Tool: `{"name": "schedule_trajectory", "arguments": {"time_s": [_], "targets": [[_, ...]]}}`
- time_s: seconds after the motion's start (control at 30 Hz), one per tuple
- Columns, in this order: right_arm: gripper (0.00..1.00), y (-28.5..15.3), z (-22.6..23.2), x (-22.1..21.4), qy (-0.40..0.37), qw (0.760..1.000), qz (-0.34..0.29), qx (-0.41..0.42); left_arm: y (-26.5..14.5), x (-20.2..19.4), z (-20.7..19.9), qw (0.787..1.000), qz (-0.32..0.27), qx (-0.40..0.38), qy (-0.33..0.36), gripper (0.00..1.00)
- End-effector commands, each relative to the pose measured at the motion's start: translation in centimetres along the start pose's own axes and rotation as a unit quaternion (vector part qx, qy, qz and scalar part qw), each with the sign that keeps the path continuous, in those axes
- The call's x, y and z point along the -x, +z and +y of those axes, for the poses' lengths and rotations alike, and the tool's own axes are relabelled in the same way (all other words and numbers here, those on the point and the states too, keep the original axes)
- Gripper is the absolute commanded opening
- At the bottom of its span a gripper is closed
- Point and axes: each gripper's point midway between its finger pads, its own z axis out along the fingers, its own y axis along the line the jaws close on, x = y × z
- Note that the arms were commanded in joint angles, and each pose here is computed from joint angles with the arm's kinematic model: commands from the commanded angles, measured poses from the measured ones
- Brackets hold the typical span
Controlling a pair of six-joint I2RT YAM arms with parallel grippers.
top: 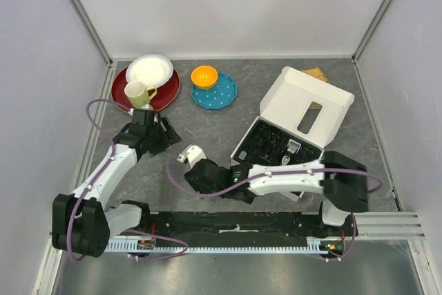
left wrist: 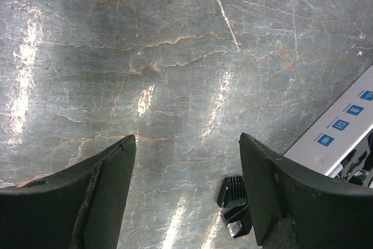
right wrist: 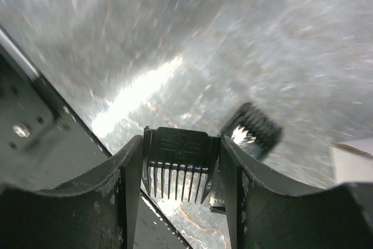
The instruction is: Sort the hair-cutting tools
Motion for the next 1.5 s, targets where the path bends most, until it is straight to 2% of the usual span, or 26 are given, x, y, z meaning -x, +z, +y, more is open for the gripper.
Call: {"name": "schedule_trajectory", "arguments": {"time_s": [0.0, 0.03, 0.13, 0.23, 0.37, 0.5, 0.63, 0.83, 1.0, 1.23, 1.47], "targets": [[0.45, -6.0, -4.7, 5.9, 0.149, 0.975, -0.122, -0.107, -0.7, 0.9, -1.2, 0.999, -0.022, -0.036, 0.018, 0.78], [0.45, -7.2, -5.9, 6.4, 0.201, 0.962, -0.140, -0.121, -0.8, 1.0, -1.4, 0.999, -0.024, -0.041, 0.019, 0.77], [0.45, -9.2, -10.3, 5.4, 0.270, 0.929, -0.157, -0.199, -1.1, 1.0, -1.8, 0.998, -0.025, -0.053, 0.025, 0.76], [0.45, -10.7, -14.2, 3.7, 0.308, 0.898, -0.169, -0.264, -1.5, 1.2, -2.1, 0.997, -0.033, -0.064, 0.031, 0.75], [0.43, -12.3, -17.9, 1.4, 0.391, 0.843, -0.191, -0.316, -2.1, 1.2, -2.7, 0.995, -0.042, -0.083, 0.036, 0.75], [0.34, -13.8, -20.7, -0.7, 0.432, 0.797, -0.211, -0.365, -2.3, 1.1, -3.2, 0.993, -0.039, -0.100, 0.040, 0.75], [0.33, -14.1, -22.1, -2.1, 0.452, 0.769, -0.216, -0.396, -2.1, 0.8, -3.4, 0.993, -0.031, -0.105, 0.041, 0.74], [0.33, -13.8, -22.9, -4.0, 0.461, 0.750, -0.203, -0.428, -2.1, 0.8, -3.5, 0.993, -0.029, -0.111, 0.042, 0.74], [0.33, -13.6, -23.1, -5.1, 0.458, 0.750, -0.191, -0.437, -2.1, 0.7, -3.6, 0.992, -0.030, -0.113, 0.042, 0.74], [0.36, -12.5, -23.1, -6.1, 0.429, 0.764, -0.164, -0.452, -2.2, 0.4, -4.1, 0.990, -0.022, -0.131, 0.049, 0.73], [0.36, -10.7, -22.7, -5.5, 0.418, 0.784, -0.154, -0.433, -2.5, 0.2, -4.7, 0.987, -0.023, -0.148, 0.057, 0.73]]}}
